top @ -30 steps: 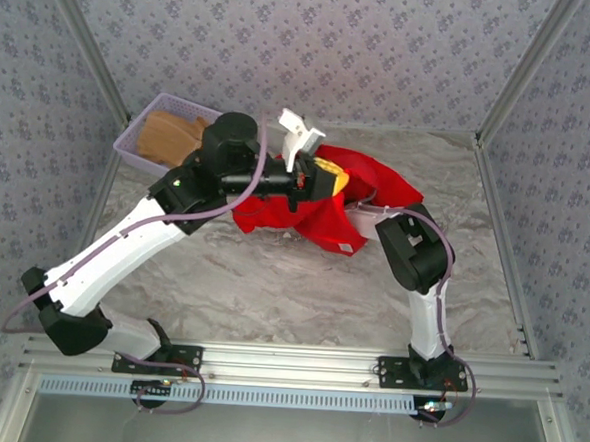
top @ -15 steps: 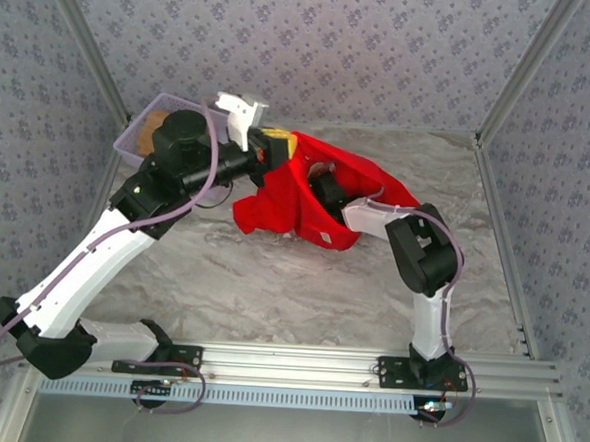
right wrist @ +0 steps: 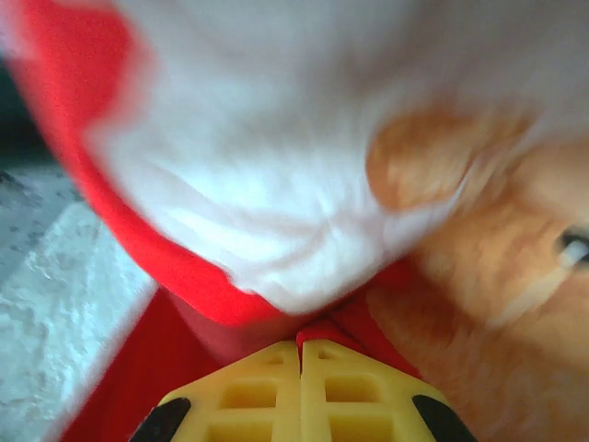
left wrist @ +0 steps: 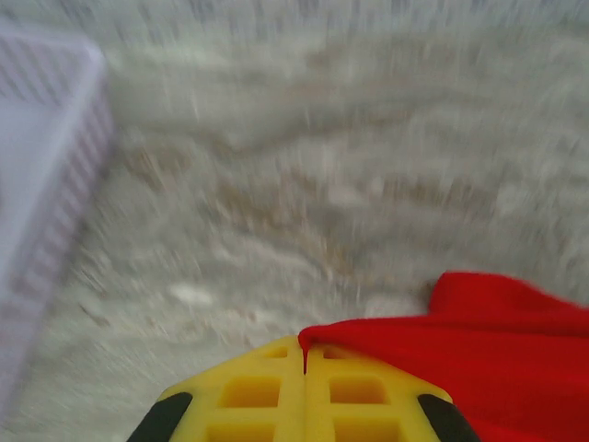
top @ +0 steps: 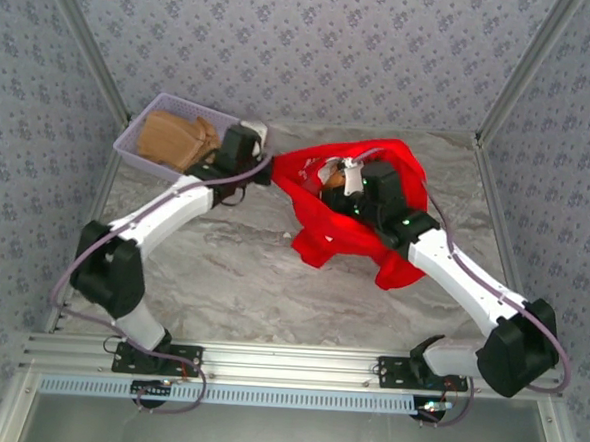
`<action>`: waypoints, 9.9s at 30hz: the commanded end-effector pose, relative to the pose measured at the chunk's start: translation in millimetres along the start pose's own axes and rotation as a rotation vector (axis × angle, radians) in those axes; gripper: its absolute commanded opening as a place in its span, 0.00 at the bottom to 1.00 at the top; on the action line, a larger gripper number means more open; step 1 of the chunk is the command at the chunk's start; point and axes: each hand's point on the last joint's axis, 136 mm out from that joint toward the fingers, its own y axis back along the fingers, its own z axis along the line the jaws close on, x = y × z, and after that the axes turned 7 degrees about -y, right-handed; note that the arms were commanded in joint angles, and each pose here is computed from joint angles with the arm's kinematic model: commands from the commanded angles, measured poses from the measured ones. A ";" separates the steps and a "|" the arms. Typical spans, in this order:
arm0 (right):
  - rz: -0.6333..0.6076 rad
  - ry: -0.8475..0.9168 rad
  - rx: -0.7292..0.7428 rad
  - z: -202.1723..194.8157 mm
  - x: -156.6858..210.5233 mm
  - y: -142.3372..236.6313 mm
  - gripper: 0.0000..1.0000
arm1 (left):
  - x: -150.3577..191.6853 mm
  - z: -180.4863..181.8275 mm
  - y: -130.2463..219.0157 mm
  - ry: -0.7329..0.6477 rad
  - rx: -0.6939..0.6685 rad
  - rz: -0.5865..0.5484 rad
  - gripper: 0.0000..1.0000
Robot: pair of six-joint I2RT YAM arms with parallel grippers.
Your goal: Fold the inside-out t-shirt
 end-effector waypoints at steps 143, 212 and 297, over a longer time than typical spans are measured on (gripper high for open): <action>0.144 -0.331 -0.024 -12.6 39.2 -35.5 0.36 | 77.5 -74.4 117.2 0.062 0.471 -0.225 0.00; 0.001 -0.116 -0.093 30.0 -58.7 61.8 0.00 | 12.4 -145.8 126.8 -0.196 0.597 -0.135 0.08; -0.177 -0.403 0.122 -106.0 -48.1 87.3 0.00 | 151.7 -29.3 22.8 0.129 0.155 0.216 0.81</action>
